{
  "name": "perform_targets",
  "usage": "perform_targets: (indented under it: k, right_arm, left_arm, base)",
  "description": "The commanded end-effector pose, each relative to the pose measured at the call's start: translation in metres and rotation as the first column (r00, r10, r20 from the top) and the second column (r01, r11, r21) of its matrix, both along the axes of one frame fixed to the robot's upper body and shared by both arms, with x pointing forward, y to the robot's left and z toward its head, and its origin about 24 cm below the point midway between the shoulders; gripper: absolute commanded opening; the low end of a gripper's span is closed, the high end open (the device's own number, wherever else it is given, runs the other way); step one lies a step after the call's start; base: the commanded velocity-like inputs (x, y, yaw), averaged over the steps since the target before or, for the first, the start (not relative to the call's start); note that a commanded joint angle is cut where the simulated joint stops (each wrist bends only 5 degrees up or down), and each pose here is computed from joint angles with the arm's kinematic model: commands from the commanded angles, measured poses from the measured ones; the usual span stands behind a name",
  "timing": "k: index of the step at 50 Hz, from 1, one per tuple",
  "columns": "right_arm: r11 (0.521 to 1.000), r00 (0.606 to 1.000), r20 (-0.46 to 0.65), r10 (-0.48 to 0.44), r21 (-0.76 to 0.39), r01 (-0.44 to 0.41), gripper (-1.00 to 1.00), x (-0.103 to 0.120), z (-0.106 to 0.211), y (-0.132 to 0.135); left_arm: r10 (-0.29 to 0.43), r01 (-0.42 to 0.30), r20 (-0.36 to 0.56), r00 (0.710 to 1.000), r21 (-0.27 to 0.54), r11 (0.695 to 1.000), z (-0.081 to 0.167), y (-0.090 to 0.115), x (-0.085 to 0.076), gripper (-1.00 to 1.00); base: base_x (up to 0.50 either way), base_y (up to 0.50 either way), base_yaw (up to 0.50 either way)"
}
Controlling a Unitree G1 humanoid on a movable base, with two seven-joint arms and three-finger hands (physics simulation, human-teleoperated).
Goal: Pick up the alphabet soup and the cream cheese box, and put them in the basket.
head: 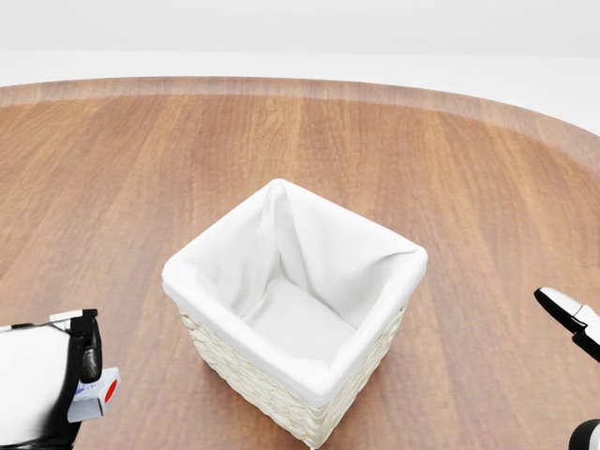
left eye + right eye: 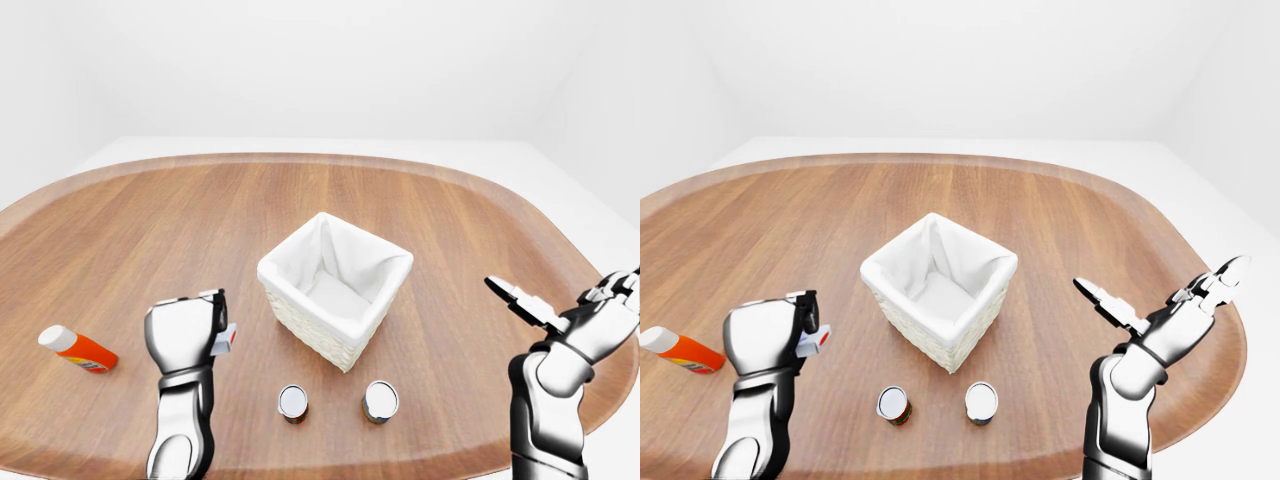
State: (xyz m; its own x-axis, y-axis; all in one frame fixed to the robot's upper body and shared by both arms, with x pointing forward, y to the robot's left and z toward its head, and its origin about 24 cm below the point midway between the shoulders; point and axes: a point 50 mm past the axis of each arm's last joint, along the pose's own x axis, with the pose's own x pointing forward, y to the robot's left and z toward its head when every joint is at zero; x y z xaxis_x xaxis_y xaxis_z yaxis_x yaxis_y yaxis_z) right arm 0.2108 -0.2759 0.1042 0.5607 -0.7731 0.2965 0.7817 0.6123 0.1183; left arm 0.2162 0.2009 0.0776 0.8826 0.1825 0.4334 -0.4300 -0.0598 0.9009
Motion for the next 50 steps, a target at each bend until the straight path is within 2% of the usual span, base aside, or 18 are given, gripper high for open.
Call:
perform_targets:
  k: [1,11,13,19,22,23,29,32,36,39,40,43,47,49,50]
  right_arm:
    - [1.000,1.000,0.004,0.000,0.000,0.000,1.00,0.000,0.001,0.000]
    - [1.000,1.000,0.017,-0.001,0.002,0.001,1.00,-0.002,0.003,0.000]
    - [1.000,1.000,0.016,-0.001,0.005,0.001,1.00,-0.002,0.002,0.000]
    - [1.000,0.999,0.035,-0.003,0.006,0.003,1.00,-0.004,0.006,-0.001]
    - [1.000,1.000,0.027,-0.003,0.012,0.002,1.00,-0.002,0.004,-0.001]
    - [1.000,1.000,0.020,-0.002,0.015,0.002,1.00,-0.002,0.002,-0.001]
    - [1.000,1.000,0.030,-0.003,0.007,0.002,1.00,-0.003,0.005,0.000]
    - [1.000,1.000,0.022,-0.002,0.011,0.002,1.00,-0.003,0.003,0.000]
    - [1.000,1.000,0.025,-0.002,0.011,0.002,1.00,-0.004,0.003,0.000]
    - [1.000,1.000,0.022,-0.001,0.011,0.001,1.00,-0.004,0.003,0.001]
    - [1.000,1.000,0.022,-0.002,0.011,0.001,1.00,-0.004,0.003,0.001]
    - [1.000,1.000,0.026,-0.003,0.008,0.003,1.00,-0.005,0.004,0.000]
    - [1.000,1.000,0.019,-0.001,0.008,0.001,1.00,-0.004,0.002,0.001]
    - [1.000,1.000,0.016,-0.001,0.009,0.001,1.00,-0.004,0.002,0.001]
    - [1.000,1.000,0.019,-0.001,0.008,0.001,1.00,-0.004,0.002,0.001]
  left_arm:
    - [-0.121,0.116,0.050,0.991,0.092,0.989,0.042,-0.040,0.021,-1.00]
    - [-0.146,0.135,0.057,0.988,0.170,0.976,0.091,-0.068,0.029,-1.00]
    - [-0.155,0.148,0.044,0.987,0.133,0.980,0.098,-0.069,0.035,-1.00]
    - [-0.171,0.165,0.023,0.985,0.154,0.974,0.098,-0.078,0.047,-1.00]
    - [-0.188,0.184,0.008,0.982,0.182,0.966,0.099,-0.089,0.056,-1.00]
    - [-0.194,0.190,-0.002,0.981,0.217,0.958,0.099,-0.096,0.062,-1.00]
    - [-0.231,0.232,-0.032,0.972,0.239,0.943,0.106,-0.117,0.080,-1.00]
    - [-0.260,0.266,-0.057,0.964,0.219,0.939,0.108,-0.127,0.086,-1.00]
    - [-0.282,0.298,-0.097,0.954,0.238,0.925,0.108,-0.141,0.103,-1.00]
    - [-0.314,0.336,-0.132,0.940,0.214,0.917,0.105,-0.148,0.121,-1.00]
    - [-0.317,0.340,-0.134,0.939,0.215,0.916,0.105,-0.149,0.121,-1.00]
    - [-0.337,0.370,-0.171,0.926,0.225,0.901,0.098,-0.156,0.137,-1.00]
    - [-0.367,0.407,-0.225,0.903,0.171,0.897,0.098,-0.162,0.159,-1.00]
    - [-0.377,0.420,-0.233,0.896,0.174,0.891,0.098,-0.165,0.163,-1.00]
    - [-0.393,0.430,-0.231,0.890,0.140,0.892,0.099,-0.166,0.165,-1.00]
  base:
    - [0.00,0.00,0.00]
    - [0.00,0.00,0.00]
    - [0.00,0.00,0.00]
    - [0.00,0.00,0.00]
    - [0.00,0.00,0.00]
    - [0.00,0.00,0.00]
    - [0.00,0.00,0.00]
    - [0.00,0.00,0.00]
    - [0.00,0.00,0.00]
    - [0.00,0.00,0.00]
    - [0.00,0.00,0.00]
    - [0.00,0.00,0.00]
    - [0.00,0.00,0.00]
    - [0.00,0.00,0.00]
    - [0.00,0.00,0.00]
